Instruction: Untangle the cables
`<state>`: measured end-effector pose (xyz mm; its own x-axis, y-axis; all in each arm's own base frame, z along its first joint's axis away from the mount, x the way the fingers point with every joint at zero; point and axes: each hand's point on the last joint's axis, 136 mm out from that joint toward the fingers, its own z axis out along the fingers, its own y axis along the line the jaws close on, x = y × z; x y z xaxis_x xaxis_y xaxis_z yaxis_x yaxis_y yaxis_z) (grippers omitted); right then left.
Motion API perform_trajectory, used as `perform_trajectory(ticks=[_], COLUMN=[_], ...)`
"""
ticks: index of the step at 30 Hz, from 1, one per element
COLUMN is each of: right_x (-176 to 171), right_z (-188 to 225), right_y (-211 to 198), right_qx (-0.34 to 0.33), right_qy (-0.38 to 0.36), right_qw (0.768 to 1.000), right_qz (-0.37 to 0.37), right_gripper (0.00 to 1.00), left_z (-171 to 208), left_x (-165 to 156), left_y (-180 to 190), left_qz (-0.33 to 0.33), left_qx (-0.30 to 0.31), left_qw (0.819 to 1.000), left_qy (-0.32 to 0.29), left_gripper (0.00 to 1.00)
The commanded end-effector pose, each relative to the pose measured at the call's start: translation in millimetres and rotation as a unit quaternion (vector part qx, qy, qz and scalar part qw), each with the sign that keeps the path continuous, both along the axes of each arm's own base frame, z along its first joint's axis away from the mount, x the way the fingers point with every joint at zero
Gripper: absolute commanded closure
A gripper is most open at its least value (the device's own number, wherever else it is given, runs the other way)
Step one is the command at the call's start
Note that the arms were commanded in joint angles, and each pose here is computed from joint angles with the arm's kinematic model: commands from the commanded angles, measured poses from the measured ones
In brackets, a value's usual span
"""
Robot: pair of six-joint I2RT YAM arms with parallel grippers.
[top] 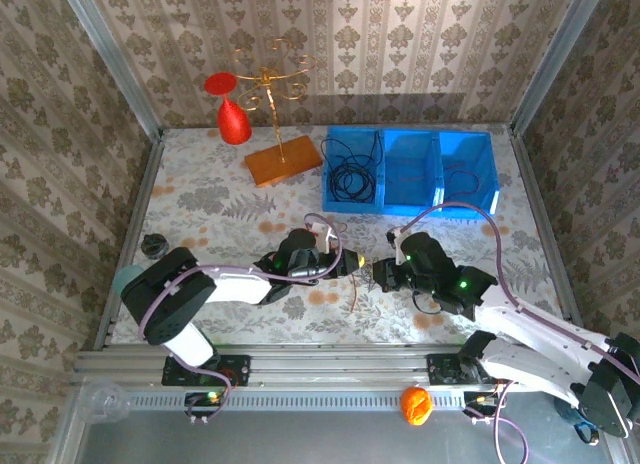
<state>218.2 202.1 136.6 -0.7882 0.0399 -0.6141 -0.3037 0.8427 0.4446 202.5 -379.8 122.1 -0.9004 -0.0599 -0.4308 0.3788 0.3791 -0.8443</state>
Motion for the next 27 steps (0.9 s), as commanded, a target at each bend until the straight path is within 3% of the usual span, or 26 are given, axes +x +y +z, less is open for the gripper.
perform_trajectory(ticks=[1, 4, 7, 11, 16, 21, 23, 25, 27], right_x=[7, 14, 20, 26, 22, 32, 36, 43, 45], right_z=[5, 0, -13, -36, -52, -59, -59, -59, -52], right_y=[-10, -17, -23, -24, 11, 25, 32, 28, 21], right_qx=[-0.014, -0.029, -0.042, -0.045, 0.002, 0.011, 0.018, -0.002, -0.017], right_qy=[-0.013, -0.013, -0.005, 0.019, 0.028, 0.018, 0.018, 0.021, 0.011], right_qw=[1.0, 0.999, 0.998, 0.998, 0.999, 0.998, 0.998, 0.999, 0.999], right_qz=[-0.024, -0.041, -0.048, -0.049, 0.034, 0.052, 0.062, 0.046, 0.034], right_gripper=[0.86, 0.62, 0.54, 0.52, 0.47, 0.45, 0.56, 0.83, 0.99], left_z=[6, 10, 18, 24, 34, 37, 38, 42, 46], left_x=[0, -1, -2, 0, 3, 3, 4, 6, 9], left_y=[3, 6, 11, 21, 32, 35, 36, 40, 49], left_qz=[-0.007, -0.009, -0.008, -0.001, 0.008, 0.008, 0.01, 0.014, 0.022], left_qx=[0.02, 0.027, 0.032, 0.045, 0.047, 0.049, 0.049, 0.048, 0.053], left_qw=[1.0, 0.999, 0.999, 0.998, 0.997, 0.997, 0.997, 0.997, 0.996], left_qy=[-0.023, -0.029, -0.04, -0.05, -0.055, -0.056, -0.057, -0.059, -0.063], left_gripper=[1.0, 1.0, 1.0, 1.0, 1.0, 1.0, 1.0, 1.0, 1.0])
